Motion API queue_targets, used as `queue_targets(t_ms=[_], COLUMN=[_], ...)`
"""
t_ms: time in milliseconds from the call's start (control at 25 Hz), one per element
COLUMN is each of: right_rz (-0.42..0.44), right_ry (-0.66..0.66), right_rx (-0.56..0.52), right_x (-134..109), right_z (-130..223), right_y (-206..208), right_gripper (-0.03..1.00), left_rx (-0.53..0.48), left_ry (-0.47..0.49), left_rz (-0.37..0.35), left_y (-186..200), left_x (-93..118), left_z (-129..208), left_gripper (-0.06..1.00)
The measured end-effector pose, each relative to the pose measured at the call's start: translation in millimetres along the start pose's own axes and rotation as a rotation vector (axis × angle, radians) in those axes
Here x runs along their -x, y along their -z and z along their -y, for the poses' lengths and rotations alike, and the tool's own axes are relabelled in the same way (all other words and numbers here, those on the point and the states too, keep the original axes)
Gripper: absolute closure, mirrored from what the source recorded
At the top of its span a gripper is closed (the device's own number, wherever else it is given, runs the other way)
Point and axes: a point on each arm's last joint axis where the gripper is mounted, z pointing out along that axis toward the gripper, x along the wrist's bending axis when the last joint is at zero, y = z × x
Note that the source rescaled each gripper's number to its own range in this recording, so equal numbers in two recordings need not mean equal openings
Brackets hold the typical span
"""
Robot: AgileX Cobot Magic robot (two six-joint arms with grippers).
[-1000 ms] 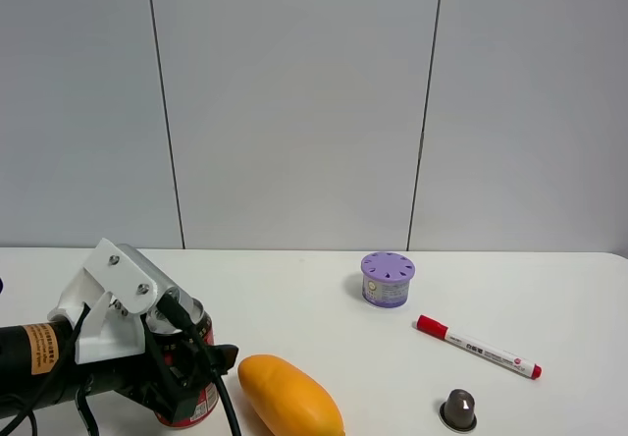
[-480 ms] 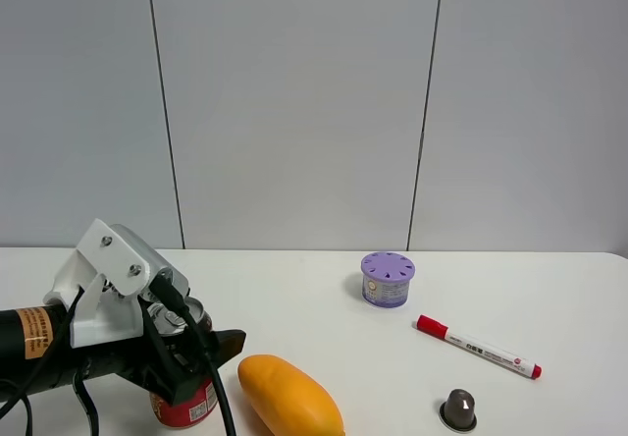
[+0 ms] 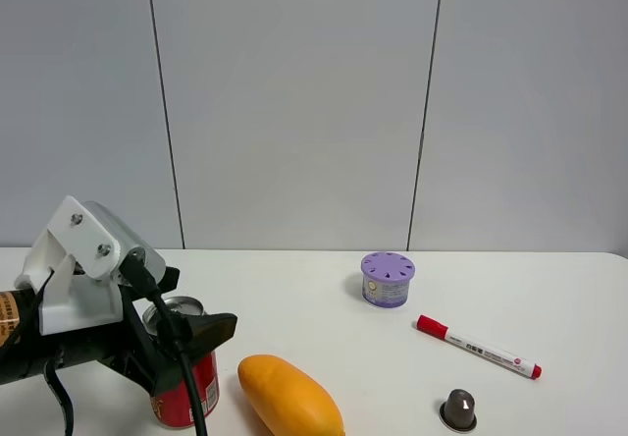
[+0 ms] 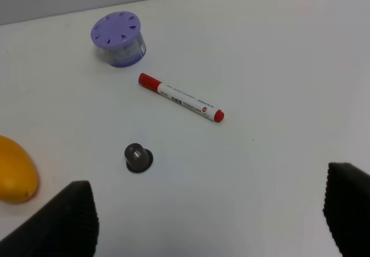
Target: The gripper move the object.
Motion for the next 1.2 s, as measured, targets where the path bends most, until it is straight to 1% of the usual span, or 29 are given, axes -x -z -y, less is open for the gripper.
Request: queue_targets(t_ms=[120,280,440,560,600,640,720,800,840,880,960,1000,1040,1200], right_rz=[0.0,0.0,0.0,0.0,0.0,0.0,0.0,0.0,0.0,0.0,0.0,0.0,0.0,0.0], right_ry=[0.0,0.0,0.0,0.0,0.0,0.0,0.0,0.0,0.0,0.0,0.0,0.0,0.0,0.0], right_rx=[0.0,0.0,0.0,0.0,0.0,0.0,0.0,0.0,0.0,0.0,0.0,0.0,0.0,0.0], right_x=[0.0,0.0,0.0,0.0,0.0,0.0,0.0,0.0,0.0,0.0,0.0,0.0,0.0,0.0], right_z=[0.0,0.0,0.0,0.0,0.0,0.0,0.0,0.0,0.0,0.0,0.0,0.0,0.0,0.0], right_y=[0.0,0.0,0.0,0.0,0.0,0.0,0.0,0.0,0.0,0.0,0.0,0.0,0.0,0.0], right_gripper=[-0.03,-0.03,-0.03,-0.03,-0.03,-0.03,-0.03,-0.03,-0.03,-0.03,-0.03,-0.03,-0.03,-0.03], left_rx=[0.009,0.059,0.137,0.16,0.134,0.081,0.011,-0.057,-0.135,-0.16,-0.245,-0.313,-0.313,-0.456], left_ry=[0.017,0.028,0.0,-0.029,-0.037,-0.052,-0.055,-0.047,-0.033,-0.02,0.006,0.017,0.017,0.06], left_rz=[-0.005,-0.013,-0.03,-0.06,-0.075,-0.115,-0.159,-0.202,-0.222,-0.236,-0.256,-0.262,-0.262,-0.249], left_y=[4.4,14.0,32.5,48.6,53.6,67.9,83.5,101.9,110.1,118.8,134.2,142.5,142.5,172.2], left_x=[-0.3,-0.4,-0.2,-1.5,-2.5,-5.2,-8.2,-10.7,-11.8,-12.2,-11.9,-11.2,-11.2,-3.9], left_z=[-10.3,-31.7,-63.2,-90.9,-97.9,-119.1,-138.6,-159.4,-162.4,-170.5,-176.9,-175.7,-175.7,-167.7], left_gripper=[0.15,0.15,0.15,0.15,0.15,0.15,0.15,0.15,0.15,0.15,0.15,0.15,0.15,0.15])
